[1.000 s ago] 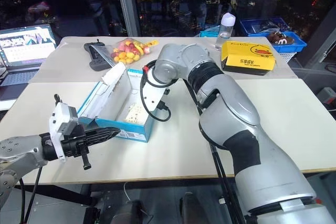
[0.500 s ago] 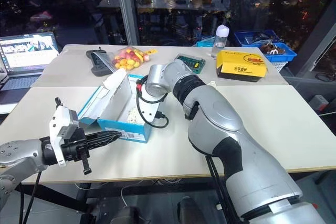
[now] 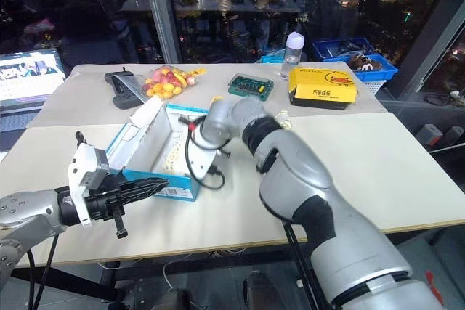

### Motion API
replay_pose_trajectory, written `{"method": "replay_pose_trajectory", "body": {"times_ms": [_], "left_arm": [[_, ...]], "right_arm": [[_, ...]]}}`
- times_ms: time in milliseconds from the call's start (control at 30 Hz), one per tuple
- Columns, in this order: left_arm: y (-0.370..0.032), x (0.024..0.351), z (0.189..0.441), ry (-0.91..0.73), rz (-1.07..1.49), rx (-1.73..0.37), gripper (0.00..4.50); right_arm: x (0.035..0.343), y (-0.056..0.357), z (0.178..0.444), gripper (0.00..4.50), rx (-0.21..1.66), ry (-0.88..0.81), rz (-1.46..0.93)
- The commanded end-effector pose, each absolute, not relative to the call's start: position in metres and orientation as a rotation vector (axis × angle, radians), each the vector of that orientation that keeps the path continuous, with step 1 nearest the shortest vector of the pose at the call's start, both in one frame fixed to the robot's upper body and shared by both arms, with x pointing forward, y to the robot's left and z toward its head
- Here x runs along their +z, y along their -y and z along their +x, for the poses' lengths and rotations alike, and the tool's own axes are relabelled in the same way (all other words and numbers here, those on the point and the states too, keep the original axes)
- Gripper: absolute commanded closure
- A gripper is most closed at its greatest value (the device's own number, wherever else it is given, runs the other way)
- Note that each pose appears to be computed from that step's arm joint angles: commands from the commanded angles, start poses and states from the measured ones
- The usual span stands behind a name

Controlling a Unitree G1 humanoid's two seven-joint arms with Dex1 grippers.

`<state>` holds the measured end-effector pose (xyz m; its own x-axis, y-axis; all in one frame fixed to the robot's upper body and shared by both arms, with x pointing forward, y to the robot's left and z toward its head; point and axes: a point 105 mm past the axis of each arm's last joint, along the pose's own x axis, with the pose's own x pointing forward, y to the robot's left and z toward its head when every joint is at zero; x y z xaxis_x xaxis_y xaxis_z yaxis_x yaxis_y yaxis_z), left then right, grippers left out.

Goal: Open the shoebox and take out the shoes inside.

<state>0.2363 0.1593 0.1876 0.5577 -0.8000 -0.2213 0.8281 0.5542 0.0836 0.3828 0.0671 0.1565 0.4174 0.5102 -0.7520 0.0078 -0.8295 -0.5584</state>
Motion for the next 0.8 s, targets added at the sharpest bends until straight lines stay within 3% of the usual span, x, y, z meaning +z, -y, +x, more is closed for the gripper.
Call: {"method": "replay_pose_trajectory", "body": {"times_ms": [33, 167, 367, 600, 800], "left_arm": [[-0.155, 0.193, 0.236, -0.142, 0.194, -0.985, 4.5], [-0.155, 0.192, 0.236, -0.144, 0.192, -0.987, 4.5], [-0.154, 0.191, 0.237, -0.149, 0.192, -0.995, 4.5], [-0.154, 0.192, 0.241, -0.148, 0.193, -1.003, 4.5], [-0.152, 0.193, 0.245, -0.145, 0.196, -1.016, 4.5]], "right_arm": [[0.143, -0.077, 0.369, 4.49, 1.495, 0.472, -2.185], [0.151, -0.081, 0.37, 4.49, 1.464, 0.494, -2.159], [0.212, -0.086, 0.377, 4.49, 1.341, 0.54, -2.033], [0.274, -0.069, 0.373, 4.49, 1.369, 0.493, -1.756], [0.302, -0.067, 0.373, 4.49, 1.325, 0.489, -1.672]]}}
